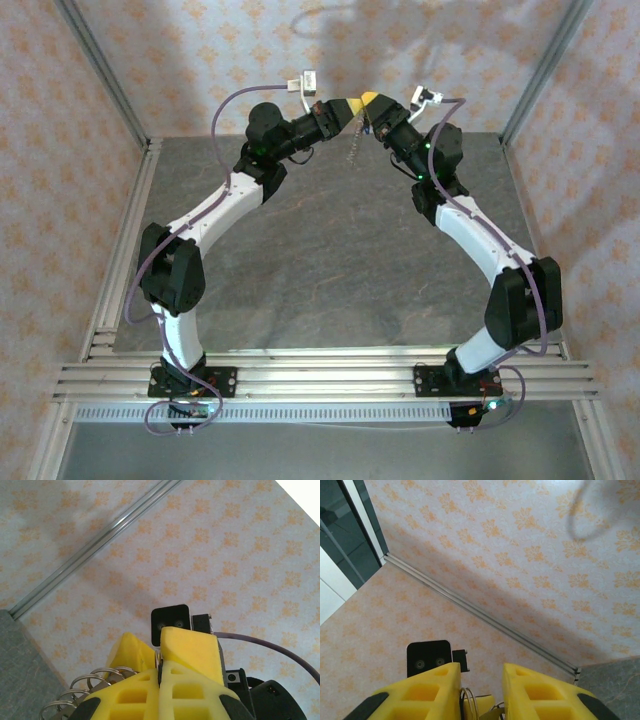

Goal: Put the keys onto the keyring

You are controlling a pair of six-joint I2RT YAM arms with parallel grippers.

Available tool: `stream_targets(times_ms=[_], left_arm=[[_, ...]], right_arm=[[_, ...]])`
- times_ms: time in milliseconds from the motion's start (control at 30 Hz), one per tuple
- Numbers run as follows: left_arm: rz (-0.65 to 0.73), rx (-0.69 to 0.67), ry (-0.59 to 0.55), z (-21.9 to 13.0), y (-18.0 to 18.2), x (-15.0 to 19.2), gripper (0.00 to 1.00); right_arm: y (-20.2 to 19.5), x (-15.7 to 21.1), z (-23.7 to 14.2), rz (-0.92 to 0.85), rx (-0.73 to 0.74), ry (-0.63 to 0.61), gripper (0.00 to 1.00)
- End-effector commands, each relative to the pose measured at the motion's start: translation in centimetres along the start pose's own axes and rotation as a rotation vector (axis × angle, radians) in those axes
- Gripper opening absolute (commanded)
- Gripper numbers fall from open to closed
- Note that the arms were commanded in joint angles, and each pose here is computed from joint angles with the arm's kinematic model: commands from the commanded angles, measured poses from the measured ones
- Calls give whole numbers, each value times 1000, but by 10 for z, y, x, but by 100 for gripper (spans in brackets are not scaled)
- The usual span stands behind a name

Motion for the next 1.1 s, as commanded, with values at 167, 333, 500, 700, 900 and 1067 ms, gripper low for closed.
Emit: stream_targets(times_ms=[167, 333, 500, 700, 900, 1067], left_arm=[[72, 80, -40, -7, -41, -10, 0], [72, 81, -38, -7, -42, -10, 0], [72, 82, -40, -6, -42, -11, 0], [70, 83, -39, -6, -42, -10, 0], [71, 82, -37, -5, -41, -9, 0], [69, 82, -32, -4, -41, -8, 0]], right_arm=[[16, -12, -16, -40, -35, -42, 26], [14, -9, -17, -36, -30, -37, 24], [15, -8, -15, -34, -45, -18, 23], [16, -7, -10, -30, -60, 5, 23], [19, -8, -8, -32, -68, 8, 20], [20, -9, -7, -34, -69, 9, 14]])
Point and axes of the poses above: each hand's point on the last joint's axis, 136 mm out from that joint toward the fingers, its own z axis out along the fingers, its own y axis along the line the jaws close on, x = y × z, the point moved 5 cm from there along -z, back along the fingers, and after that the axes turned 5 degrees about -z, right-handed, at the moved point
